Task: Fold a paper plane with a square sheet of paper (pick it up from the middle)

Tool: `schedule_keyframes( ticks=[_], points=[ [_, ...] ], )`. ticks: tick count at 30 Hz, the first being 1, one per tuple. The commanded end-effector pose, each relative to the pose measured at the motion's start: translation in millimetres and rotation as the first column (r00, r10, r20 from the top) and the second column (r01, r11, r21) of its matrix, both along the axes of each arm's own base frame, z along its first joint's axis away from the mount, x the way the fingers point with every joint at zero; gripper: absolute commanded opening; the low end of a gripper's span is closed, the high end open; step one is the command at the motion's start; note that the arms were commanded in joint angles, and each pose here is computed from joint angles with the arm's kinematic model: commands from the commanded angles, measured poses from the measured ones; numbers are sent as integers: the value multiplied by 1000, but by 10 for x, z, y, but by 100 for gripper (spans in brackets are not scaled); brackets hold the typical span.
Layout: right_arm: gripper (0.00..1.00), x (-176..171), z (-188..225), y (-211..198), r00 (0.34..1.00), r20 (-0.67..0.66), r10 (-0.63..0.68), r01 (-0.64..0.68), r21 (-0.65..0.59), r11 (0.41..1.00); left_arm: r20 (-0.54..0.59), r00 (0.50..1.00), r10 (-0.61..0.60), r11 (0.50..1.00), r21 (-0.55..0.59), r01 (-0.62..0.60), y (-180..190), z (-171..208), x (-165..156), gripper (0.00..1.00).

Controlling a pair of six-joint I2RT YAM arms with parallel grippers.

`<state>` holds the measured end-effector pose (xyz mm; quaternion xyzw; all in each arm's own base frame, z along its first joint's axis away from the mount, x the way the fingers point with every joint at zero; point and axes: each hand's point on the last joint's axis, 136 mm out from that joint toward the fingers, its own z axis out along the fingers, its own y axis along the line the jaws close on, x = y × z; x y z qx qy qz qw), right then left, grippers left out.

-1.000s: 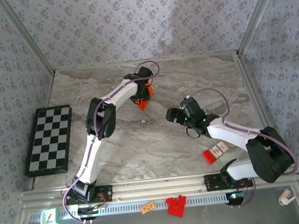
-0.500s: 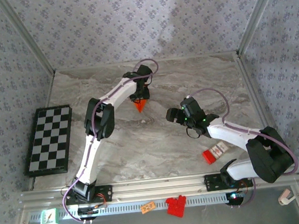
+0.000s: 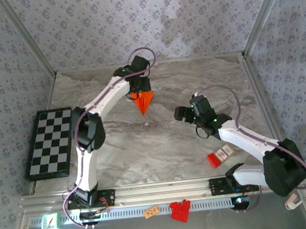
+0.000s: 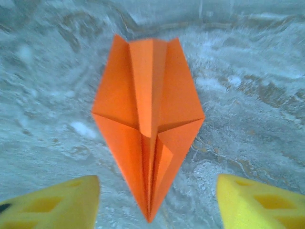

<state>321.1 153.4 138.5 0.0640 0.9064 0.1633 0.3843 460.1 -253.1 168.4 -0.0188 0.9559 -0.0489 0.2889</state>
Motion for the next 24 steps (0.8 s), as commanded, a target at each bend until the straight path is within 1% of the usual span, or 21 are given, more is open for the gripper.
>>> schedule_keyframes(
  ticks=[1,2,5,7,9,11,14,18,20,22,24],
  points=[
    [100,92,449,-197,990,136,23,-2,-152,988,184,983,25,999,20,-29,283,622,-42,76],
    [100,111,533,-250,987,163,17,12,-175,984,216,976,28,999,37,-37,369,693,-81,81],
    [100,154,802,-455,970,244,-17,79,-248,966,347,937,51,993,83,-85,678,927,-188,93],
    [100,172,967,-606,956,289,-50,133,-275,952,398,916,56,989,104,-106,894,989,-290,97],
    [100,181,1114,-808,935,338,-111,215,-291,932,431,899,76,985,109,-135,1140,969,-392,100],
    [100,182,1192,-1015,908,377,-184,304,-288,908,446,887,119,977,107,-185,1415,899,-491,100],
    [100,173,1169,-1285,887,390,-248,379,-303,875,477,858,193,961,86,-264,1830,783,-658,100],
    [100,162,985,-1661,857,392,-333,472,-341,813,495,817,297,933,32,-358,2339,547,-873,100],
    [100,146,844,-1836,848,381,-370,503,-353,789,514,803,304,930,23,-367,2478,467,-944,100],
    [100,112,690,-2022,831,366,-419,540,-351,765,548,788,282,928,53,-369,2565,382,-1005,100],
    [100,75,536,-2168,815,352,-461,570,-338,749,558,782,277,920,81,-383,2645,302,-1048,100]
  ],
)
